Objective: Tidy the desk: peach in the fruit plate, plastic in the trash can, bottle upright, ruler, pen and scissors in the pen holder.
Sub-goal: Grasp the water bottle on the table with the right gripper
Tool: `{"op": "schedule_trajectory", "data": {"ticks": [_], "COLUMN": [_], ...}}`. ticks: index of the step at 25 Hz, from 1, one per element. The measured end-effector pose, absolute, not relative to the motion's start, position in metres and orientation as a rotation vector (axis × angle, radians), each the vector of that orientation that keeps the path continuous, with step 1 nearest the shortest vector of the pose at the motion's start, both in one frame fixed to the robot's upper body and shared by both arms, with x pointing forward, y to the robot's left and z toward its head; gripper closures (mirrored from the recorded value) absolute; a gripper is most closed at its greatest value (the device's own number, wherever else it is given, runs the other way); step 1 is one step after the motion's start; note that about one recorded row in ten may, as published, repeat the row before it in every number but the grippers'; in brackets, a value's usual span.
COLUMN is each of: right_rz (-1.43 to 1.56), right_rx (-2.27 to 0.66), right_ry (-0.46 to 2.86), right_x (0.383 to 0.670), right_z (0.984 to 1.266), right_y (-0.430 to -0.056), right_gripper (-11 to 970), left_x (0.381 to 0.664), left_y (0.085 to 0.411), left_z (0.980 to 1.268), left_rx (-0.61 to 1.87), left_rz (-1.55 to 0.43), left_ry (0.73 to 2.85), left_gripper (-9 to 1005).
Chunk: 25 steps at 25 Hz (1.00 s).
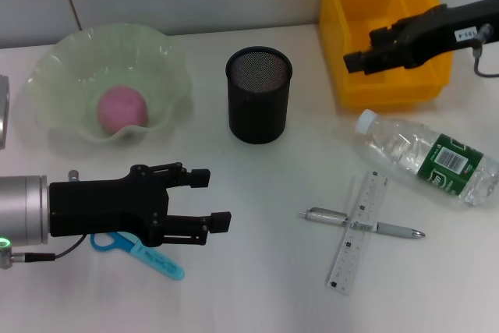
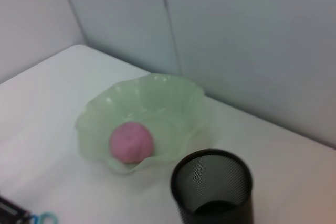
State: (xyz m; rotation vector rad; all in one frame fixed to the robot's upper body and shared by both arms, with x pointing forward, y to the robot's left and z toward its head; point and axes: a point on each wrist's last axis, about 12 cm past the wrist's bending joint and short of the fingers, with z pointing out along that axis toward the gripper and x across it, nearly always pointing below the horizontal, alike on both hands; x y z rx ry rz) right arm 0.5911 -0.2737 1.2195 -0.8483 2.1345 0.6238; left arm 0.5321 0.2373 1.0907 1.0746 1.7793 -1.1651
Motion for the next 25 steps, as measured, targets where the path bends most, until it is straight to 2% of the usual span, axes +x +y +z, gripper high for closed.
{"op": "schedule_trajectory", "data": {"ticks": [8, 14, 25], "right_rz": [0.621, 0.509, 0.419], "right_rx": [-0.948, -0.935, -0.956], "right_ry": [2.191, 2.368, 2.465], "right_x": [0.585, 0.589, 0.597], "right_z": [1.218, 1.216, 1.213], "right_y": [-0.275, -0.285, -0.289], "right_gripper": [244, 243, 242], "left_x": [0.531, 0.531, 0.532], "left_y": [0.237, 0.237, 0.234], "left_z": [1.091, 1.092, 1.093], "left_rx": [1.078, 1.072, 1.077], "left_rz": [-1.18, -1.189, -1.196], "left_ry": [1.776, 1.782, 1.775], "left_gripper": [132, 132, 133]}}
